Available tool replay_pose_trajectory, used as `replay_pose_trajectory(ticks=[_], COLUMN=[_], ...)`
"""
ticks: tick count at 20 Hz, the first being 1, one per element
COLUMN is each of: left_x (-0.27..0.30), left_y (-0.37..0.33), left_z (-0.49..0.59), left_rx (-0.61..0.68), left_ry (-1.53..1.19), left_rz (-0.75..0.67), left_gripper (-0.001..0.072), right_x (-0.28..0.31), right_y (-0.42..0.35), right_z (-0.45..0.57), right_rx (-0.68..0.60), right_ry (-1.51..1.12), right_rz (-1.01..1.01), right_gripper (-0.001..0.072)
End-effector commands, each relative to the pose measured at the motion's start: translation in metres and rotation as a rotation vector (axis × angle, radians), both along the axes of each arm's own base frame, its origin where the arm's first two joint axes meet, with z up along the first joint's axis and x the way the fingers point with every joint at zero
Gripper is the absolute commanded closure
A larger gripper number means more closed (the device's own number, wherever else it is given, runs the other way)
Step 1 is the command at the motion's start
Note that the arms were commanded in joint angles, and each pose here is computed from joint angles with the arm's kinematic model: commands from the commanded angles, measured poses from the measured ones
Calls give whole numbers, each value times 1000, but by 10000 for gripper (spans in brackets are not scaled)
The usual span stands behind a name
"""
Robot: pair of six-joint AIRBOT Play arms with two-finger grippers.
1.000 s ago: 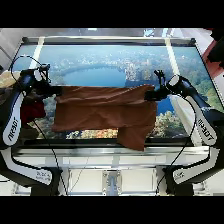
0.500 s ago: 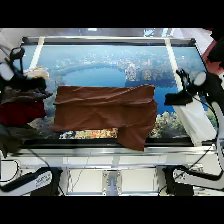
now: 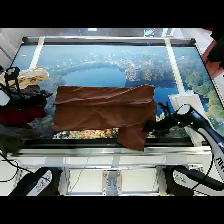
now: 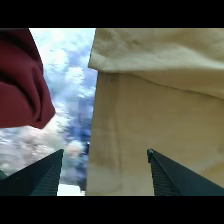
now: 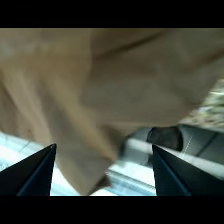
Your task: Fold the shirts.
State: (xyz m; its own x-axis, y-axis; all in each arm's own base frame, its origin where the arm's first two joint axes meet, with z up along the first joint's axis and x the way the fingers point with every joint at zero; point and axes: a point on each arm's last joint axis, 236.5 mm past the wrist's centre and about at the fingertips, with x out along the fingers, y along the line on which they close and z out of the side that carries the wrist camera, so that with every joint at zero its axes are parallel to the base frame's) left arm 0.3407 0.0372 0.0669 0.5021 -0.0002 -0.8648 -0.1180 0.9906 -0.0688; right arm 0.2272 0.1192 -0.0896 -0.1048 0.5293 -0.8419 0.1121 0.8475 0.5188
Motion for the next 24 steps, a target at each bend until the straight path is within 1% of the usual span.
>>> replay_pose_trajectory(ticks=[1, 3, 4, 5, 7, 8, 9, 10, 12, 13, 14, 15, 16, 19, 21, 24], left_x=[-9, -12, -12, -12, -12, -12, -11, -10, -6, -12, -26, -44, -59, -73, -75, -70], left_y=[-4, -5, -5, -5, -4, -4, -4, -3, 12, 26, 38, 43, 39, 12, 2, -4], left_z=[-3, -4, -4, -4, -4, -4, -4, -4, -14, -27, -49, -72, -91, -123, -133, -140], left_rx=[-19, -20, -20, -19, -16, -15, -15, -18, -31, -47, -85, -135, -200, -376, -437, -525], left_ry=[23, 34, 34, 34, 34, 34, 31, 24, 3, 18, 60, 118, 169, 227, 235, 211], left_rz=[0, -2, -2, -4, -4, -4, -3, 7, 120, 234, 380, 499, 582, 656, 701, 804], left_gripper=[103, 103, 103, 103, 103, 104, 103, 103, 103, 104, 104, 105, 105, 105, 105, 105], right_x=[-19, -18, -16, -14, -14, -15, -16, -15, -6, -2, 0, 2, 2, 1, 1, 2], right_y=[33, 42, 45, 47, 50, 52, 54, 54, 56, 57, 57, 58, 58, 58, 58, 58], right_z=[-11, -14, -15, -15, -11, -8, -2, 2, 12, 15, 17, 19, 20, 20, 20, 20], right_rx=[23, 8, 1, 3, 27, 34, 46, 50, 57, 59, 60, 62, 61, 62, 62, 66], right_ry=[3, -10, -19, -27, -21, -19, -19, -25, -52, -64, -74, -82, -86, -85, -86, -96], right_rz=[43, 50, 42, 35, 31, 49, 73, 92, 99, 99, 100, 97, 99, 100, 100, 115], right_gripper=[28, 31, 57, 172, 515, 651, 685, 686, 686, 686, 686, 686, 685, 686, 686, 685])
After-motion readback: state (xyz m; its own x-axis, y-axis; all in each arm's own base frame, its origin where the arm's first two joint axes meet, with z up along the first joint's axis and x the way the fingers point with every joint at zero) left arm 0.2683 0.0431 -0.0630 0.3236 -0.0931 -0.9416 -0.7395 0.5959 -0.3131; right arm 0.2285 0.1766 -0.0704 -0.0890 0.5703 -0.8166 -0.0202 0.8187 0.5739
